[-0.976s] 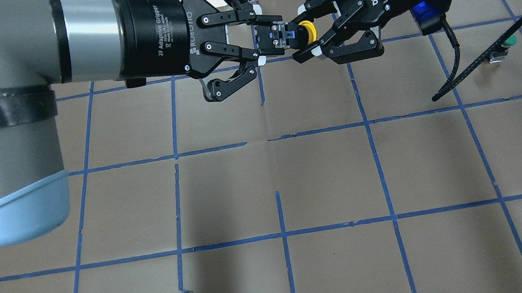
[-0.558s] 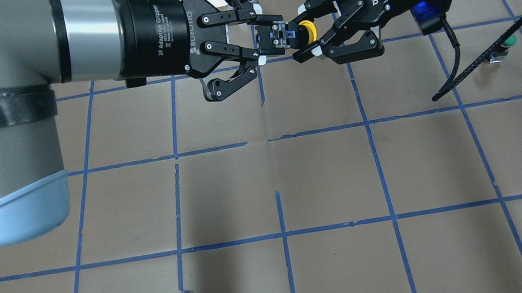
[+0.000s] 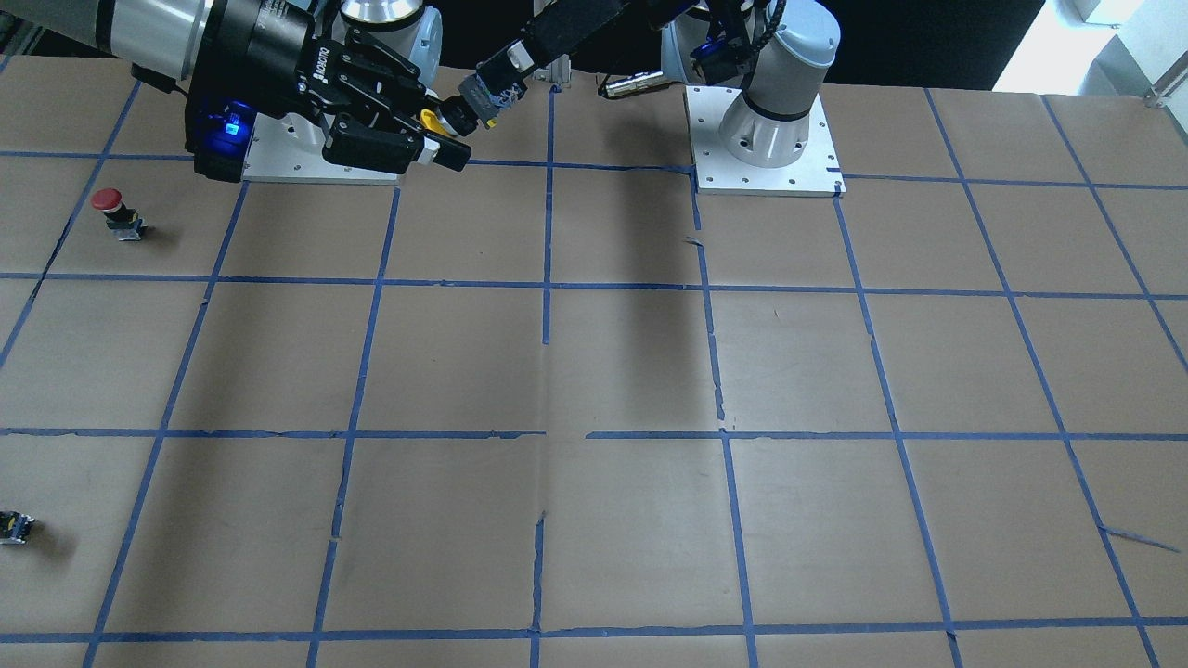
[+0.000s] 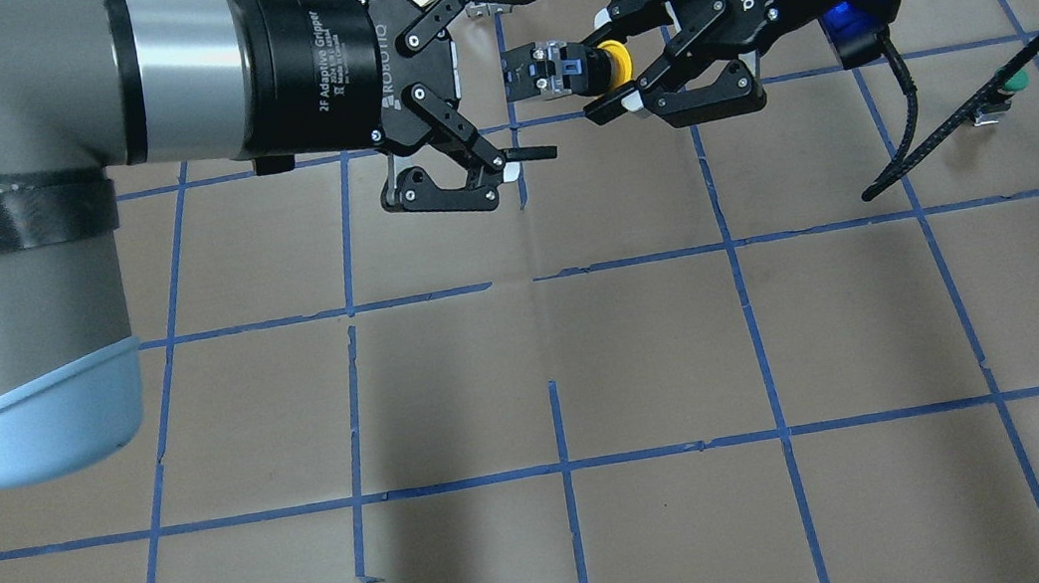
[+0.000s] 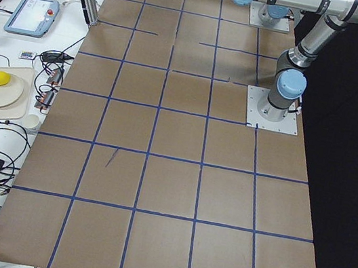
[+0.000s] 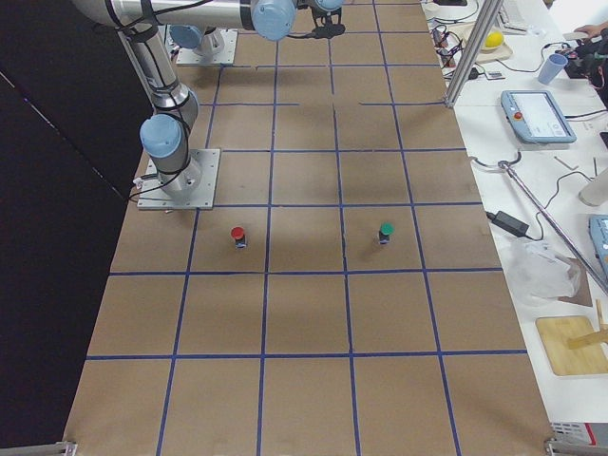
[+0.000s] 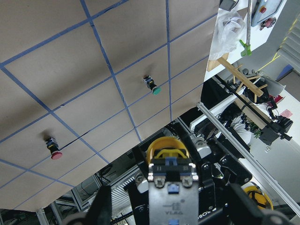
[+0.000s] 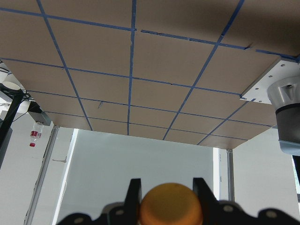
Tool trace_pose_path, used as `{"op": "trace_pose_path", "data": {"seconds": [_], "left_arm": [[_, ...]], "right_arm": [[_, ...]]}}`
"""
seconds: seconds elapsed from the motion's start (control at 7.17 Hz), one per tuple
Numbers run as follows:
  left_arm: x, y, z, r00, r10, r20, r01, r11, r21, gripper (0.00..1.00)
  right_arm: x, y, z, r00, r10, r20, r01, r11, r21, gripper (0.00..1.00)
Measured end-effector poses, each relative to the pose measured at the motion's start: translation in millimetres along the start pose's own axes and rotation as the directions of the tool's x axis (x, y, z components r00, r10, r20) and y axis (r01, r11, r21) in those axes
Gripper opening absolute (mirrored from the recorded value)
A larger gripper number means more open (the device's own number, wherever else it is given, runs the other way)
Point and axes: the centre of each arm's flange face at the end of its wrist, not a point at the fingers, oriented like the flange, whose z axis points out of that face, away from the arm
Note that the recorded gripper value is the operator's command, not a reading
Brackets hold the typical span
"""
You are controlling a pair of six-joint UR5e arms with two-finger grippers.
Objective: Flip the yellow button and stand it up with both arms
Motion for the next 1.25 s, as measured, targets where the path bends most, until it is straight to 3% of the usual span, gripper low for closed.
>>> {"op": "trace_pose_path", "data": {"seconds": [0.28, 0.42, 0.56, 0.7, 0.84, 0.98, 1.12, 1.25], "left_arm": [[4.8, 1.9, -3.7, 1.000, 0.023, -0.011, -0.023, 1.000, 0.003, 0.99], [12.1, 4.0, -9.0, 0.998, 0.055, -0.023, -0.054, 0.998, 0.008, 0.98], [20.6, 5.2, -12.1, 0.993, 0.112, -0.030, -0.111, 0.994, 0.017, 0.98], [26.9, 2.1, -11.5, 0.983, 0.184, -0.024, -0.182, 0.982, 0.044, 0.98], [30.0, -4.4, -9.2, 0.964, 0.265, 0.009, -0.264, 0.960, 0.090, 0.98], [30.4, -10.2, -8.2, 0.938, 0.338, 0.077, -0.346, 0.929, 0.130, 0.98], [30.0, -15.4, -10.0, 0.899, 0.404, 0.169, -0.430, 0.889, 0.160, 0.98], [29.0, -22.5, -14.6, 0.835, 0.475, 0.278, -0.530, 0.829, 0.176, 0.98]], "right_arm": [[-3.6, -14.5, -19.2, 0.998, -0.057, 0.027, 0.056, 0.997, 0.044, 0.06], [-2.4, -25.2, -32.7, 0.989, -0.145, 0.012, 0.143, 0.983, 0.116, 0.04], [3.0, -34.3, -41.4, 0.964, -0.260, -0.064, 0.268, 0.940, 0.212, 0.05], [10.3, -45.8, -47.9, 0.911, -0.364, -0.193, 0.408, 0.865, 0.293, 0.05], [16.2, -56.8, -55.0, 0.840, -0.430, -0.332, 0.532, 0.775, 0.342, 0.04], [18.3, -64.4, -62.9, 0.768, -0.465, -0.441, 0.627, 0.686, 0.369, 0.03], [18.2, -71.4, -71.5, 0.707, -0.465, -0.534, 0.694, 0.601, 0.396, 0.03], [17.3, -78.3, -82.2, 0.663, -0.423, -0.618, 0.737, 0.518, 0.435, 0.03]]}}
